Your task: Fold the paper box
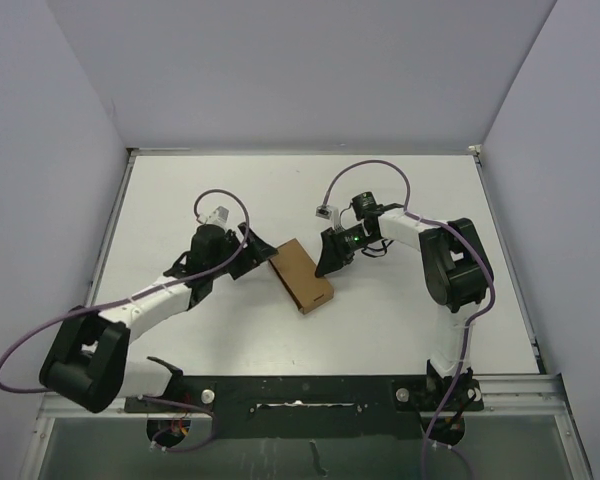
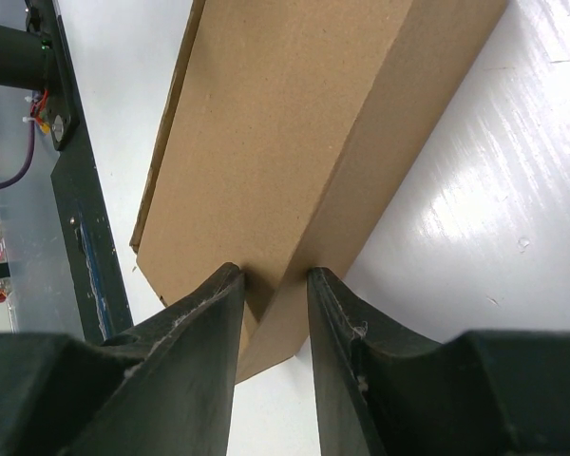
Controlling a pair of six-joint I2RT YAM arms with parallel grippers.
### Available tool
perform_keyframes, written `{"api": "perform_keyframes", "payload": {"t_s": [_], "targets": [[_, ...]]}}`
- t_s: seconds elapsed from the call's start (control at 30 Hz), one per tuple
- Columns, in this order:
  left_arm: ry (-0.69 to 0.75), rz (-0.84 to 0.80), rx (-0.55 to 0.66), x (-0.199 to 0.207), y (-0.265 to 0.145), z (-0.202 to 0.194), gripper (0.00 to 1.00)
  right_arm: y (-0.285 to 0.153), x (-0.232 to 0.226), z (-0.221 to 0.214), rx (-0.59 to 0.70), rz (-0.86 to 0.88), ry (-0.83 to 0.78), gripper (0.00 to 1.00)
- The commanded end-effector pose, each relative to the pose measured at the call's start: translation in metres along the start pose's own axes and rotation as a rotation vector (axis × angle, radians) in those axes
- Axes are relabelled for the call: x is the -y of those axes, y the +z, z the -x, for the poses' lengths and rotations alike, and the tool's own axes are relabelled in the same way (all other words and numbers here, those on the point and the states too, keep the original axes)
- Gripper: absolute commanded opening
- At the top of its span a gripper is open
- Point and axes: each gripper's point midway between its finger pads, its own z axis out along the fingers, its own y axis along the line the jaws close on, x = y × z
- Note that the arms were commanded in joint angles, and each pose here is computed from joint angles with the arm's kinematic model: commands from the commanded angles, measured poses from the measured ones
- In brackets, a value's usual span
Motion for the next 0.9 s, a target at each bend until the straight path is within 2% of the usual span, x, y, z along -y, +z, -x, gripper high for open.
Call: {"api": "perform_keyframes", "payload": {"t_s": [0.0,0.1,0.3,0.6,0.87], "targets": [[-0.032,-0.099,-0.020,0.024,-0.030,-0.016,0.75,-0.004,0.002,0.012,0.021,-0.028,-0.064,0.33],[-0.077,-0.131,-0.078,0.032,-0.035,-0.056,0.75,-0.004,0.003,0.012,0.021,-0.029,-0.062,0.33],[-0.104,-0.120,-0.078,0.042,-0.034,-0.108,0.73,-0.003,0.003,0.011,0.018,-0.028,-0.058,0.32],[-0.155,-0.089,-0.089,0.045,-0.004,-0.126,0.64,-0.002,0.003,0.010,0.016,-0.025,-0.057,0.32],[-0.169,-0.066,-0.097,0.043,0.003,-0.134,0.53,-0.001,0.003,0.009,0.013,-0.025,-0.054,0.32]]}}
